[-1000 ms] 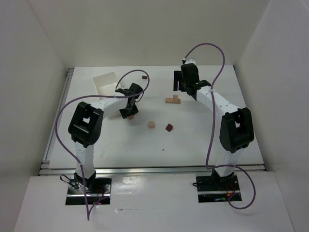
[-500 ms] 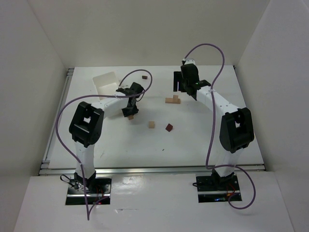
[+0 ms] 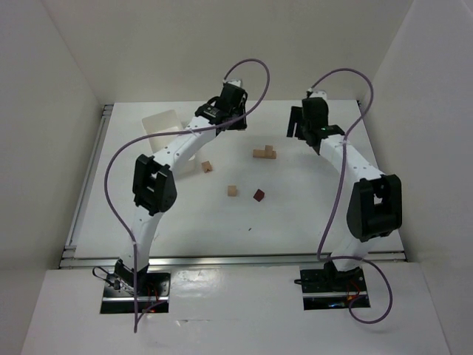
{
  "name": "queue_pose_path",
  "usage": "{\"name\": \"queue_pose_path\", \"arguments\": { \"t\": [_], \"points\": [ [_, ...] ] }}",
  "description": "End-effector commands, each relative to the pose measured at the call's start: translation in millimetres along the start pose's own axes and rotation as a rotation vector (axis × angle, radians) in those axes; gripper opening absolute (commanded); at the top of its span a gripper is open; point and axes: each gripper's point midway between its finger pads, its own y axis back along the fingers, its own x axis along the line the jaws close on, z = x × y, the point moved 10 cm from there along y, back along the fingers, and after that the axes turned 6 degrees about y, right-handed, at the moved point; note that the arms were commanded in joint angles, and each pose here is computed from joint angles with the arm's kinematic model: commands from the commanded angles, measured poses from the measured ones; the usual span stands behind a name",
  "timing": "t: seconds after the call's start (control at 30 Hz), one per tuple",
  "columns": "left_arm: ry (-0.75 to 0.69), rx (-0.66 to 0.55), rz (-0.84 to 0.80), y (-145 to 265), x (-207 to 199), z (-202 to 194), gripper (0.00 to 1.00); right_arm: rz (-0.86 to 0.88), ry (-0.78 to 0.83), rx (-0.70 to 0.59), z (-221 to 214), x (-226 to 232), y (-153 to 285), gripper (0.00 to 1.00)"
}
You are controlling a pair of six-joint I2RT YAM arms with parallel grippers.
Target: Build the wood block tower
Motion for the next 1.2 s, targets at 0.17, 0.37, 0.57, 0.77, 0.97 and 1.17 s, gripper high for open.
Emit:
{"name": "queue_pose_path", "arguments": {
  "t": [0.17, 0.37, 0.57, 0.77, 0.97, 1.17],
  "points": [
    [-0.044, 0.097, -0.154, -44.0, -19.6, -23.3, 0.06, -0.093, -0.156, -0.066, 17.1, -51.1, 21.7, 0.78],
    [-0.043, 0.117, -0.225, -59.2, -35.1, -37.3, 0.08, -0.066, -0.147, -0.012, 8.7, -47.6, 11.9, 0.78],
    [-0.023, 0.119, -0.224, -67.2, -35.4, -41.5, 0.08, -0.059, -0.130, 0.030, 1.1, -45.8, 0.8, 0.78],
    [0.000, 0.135, -0.208, -77.1, -37.0, -53.5, 0.08, -0.062, -0.126, 0.054, -0.5, -45.3, -3.3, 0.78],
    [0.001, 0.149, -0.195, -83.0, -38.1, -63.3, 0.08, -0.072, -0.126, 0.053, -1.6, -46.5, -1.3, 0.78],
    [0.001, 0.149, -0.195, -86.8, -37.6, -65.8, 0.08, -0.072, -0.126, 0.053, -1.6, -46.5, -1.3, 0.78]
  ]
}}
